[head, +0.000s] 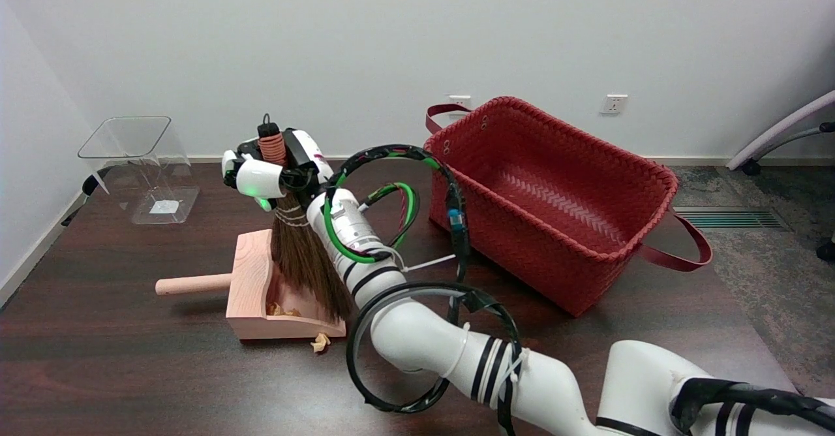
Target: Sweep the paper balls into the dustpan.
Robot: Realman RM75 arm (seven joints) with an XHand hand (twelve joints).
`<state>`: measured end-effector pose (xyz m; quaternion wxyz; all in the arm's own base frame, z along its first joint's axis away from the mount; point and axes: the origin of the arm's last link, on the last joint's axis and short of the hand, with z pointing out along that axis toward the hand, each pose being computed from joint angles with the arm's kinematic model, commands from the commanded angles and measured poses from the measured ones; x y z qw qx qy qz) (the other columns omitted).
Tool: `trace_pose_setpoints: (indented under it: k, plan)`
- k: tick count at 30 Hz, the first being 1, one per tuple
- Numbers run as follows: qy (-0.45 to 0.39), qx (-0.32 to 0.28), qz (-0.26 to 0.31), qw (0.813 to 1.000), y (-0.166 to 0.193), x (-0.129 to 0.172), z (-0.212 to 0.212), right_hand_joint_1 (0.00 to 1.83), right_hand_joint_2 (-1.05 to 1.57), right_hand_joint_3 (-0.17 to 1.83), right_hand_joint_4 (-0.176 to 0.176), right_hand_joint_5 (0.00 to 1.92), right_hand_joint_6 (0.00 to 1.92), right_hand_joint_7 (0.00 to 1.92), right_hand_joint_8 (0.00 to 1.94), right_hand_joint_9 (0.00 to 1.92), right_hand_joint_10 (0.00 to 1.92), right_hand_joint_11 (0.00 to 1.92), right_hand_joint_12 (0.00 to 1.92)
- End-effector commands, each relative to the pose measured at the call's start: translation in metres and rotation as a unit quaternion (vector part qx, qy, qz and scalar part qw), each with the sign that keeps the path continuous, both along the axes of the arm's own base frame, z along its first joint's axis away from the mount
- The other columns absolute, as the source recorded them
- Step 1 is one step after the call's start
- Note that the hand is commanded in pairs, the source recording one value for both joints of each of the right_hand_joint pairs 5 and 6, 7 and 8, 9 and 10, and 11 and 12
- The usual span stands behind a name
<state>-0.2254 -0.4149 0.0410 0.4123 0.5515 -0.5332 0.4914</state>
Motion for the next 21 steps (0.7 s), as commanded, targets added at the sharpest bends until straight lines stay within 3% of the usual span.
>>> trace_pose_setpoints:
  k: [1,9,21]
  plan:
    - [0.049,0.025,0.061,0.997,0.004,0.023,0.019,1.07,0.84,1.17,0.000,1.92,1.92,1.92,1.92,1.92,1.92,1.92,1.92]
    - [0.098,0.013,0.096,0.990,0.022,0.035,0.033,1.07,0.90,1.13,0.000,1.92,1.92,1.92,1.92,1.92,1.92,1.92,1.92]
    - [0.064,0.003,0.083,0.994,0.053,0.030,0.047,1.09,0.93,1.09,0.000,1.92,1.92,1.92,1.92,1.92,1.92,1.92,1.92]
